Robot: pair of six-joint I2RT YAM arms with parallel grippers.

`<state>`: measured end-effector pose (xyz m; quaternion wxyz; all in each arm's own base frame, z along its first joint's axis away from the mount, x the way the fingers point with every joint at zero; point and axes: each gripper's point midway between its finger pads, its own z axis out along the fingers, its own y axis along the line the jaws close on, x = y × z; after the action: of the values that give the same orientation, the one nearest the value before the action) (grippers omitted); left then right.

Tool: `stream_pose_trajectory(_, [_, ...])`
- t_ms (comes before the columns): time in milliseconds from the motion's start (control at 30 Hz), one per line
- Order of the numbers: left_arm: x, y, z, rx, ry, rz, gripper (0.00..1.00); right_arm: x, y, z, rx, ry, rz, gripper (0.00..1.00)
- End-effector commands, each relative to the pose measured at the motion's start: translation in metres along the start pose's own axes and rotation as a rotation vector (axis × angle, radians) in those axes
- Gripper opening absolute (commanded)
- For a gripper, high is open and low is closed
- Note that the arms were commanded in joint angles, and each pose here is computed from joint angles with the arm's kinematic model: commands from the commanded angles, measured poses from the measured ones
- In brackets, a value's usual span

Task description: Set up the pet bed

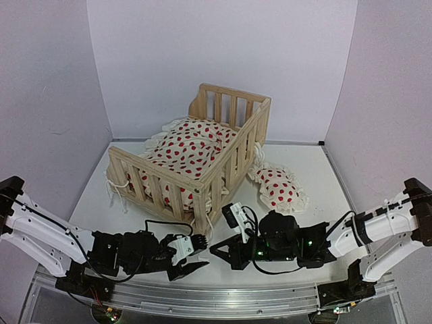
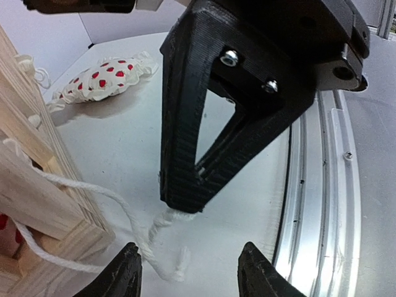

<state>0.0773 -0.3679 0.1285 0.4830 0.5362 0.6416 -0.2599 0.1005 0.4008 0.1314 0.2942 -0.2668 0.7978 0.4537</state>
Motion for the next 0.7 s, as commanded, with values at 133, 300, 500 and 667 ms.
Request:
stream_pose_trajectory(133, [-0.049, 0.024, 0.008, -0.125, -0.126, 0.048, 0.45, -0.026, 0.032, -0.005, -0.096, -0.040, -0.012, 0.00])
stream_pose_trajectory(300, [-0.049, 0.024, 0.011, -0.113, -0.124, 0.035, 0.24, -0.027, 0.036, -0.004, -0.112, -0.031, -0.010, 0.00])
stream_pose_trajectory(500, [-0.051, 0.029, 0.008, -0.126, -0.140, -0.007, 0.00, -0.027, 0.034, -0.004, -0.090, -0.024, -0.011, 0.03])
stream_pose_trajectory(667, [-0.048, 0.034, 0.005, -0.139, -0.143, -0.057, 0.00, -0.028, -0.005, -0.023, 0.047, -0.095, -0.043, 0.41])
